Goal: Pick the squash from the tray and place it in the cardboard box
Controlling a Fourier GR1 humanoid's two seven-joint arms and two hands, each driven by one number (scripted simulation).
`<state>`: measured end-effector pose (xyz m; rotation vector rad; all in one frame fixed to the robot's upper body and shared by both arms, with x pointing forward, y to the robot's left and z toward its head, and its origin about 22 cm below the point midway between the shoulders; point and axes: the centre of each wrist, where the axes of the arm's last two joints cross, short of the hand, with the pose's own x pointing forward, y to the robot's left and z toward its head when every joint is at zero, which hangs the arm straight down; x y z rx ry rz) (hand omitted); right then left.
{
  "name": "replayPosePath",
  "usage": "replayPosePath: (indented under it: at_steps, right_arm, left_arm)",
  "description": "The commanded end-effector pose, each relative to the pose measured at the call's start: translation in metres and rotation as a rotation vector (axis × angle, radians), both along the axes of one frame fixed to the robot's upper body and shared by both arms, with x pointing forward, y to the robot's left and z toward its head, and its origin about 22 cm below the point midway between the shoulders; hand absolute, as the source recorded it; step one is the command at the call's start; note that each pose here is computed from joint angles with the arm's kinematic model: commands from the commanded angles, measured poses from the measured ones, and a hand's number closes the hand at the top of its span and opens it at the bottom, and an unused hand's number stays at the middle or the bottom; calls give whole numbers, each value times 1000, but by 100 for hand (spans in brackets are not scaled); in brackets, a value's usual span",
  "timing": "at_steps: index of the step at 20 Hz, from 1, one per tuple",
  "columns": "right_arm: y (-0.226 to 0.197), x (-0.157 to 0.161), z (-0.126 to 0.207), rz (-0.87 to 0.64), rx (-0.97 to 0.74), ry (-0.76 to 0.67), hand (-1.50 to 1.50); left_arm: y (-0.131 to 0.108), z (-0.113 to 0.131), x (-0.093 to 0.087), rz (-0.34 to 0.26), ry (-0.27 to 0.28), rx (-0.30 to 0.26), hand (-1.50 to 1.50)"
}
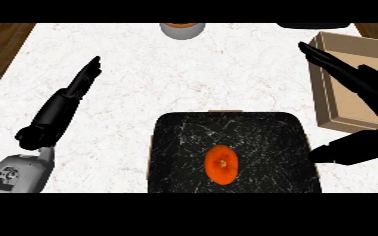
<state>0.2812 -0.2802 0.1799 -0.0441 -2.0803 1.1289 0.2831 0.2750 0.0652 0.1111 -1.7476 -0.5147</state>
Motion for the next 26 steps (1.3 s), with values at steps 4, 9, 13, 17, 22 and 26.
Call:
replayPosePath:
  at_steps: [4,9,13,17,22,26]
  right_arm:
    - [29,-18,27,41,-400,-36,-150]
    - [58,-45,33,91,-627,-35,-150]
    - [95,-73,35,65,-741,-69,-150]
    - [121,-100,35,35,-825,-48,-150]
    - [143,-104,19,6,-859,33,-150]
    - [157,-100,13,-2,-897,62,-150]
  left_arm:
    - [17,0,0,-14,8,6,0]
    - [6,13,7,-5,7,1,0]
    - [-2,4,6,-27,6,9,0]
    - [3,-3,-3,-29,20,5,0]
    - [-1,8,8,-21,15,1,0]
    - [3,16,-5,-18,-3,5,0]
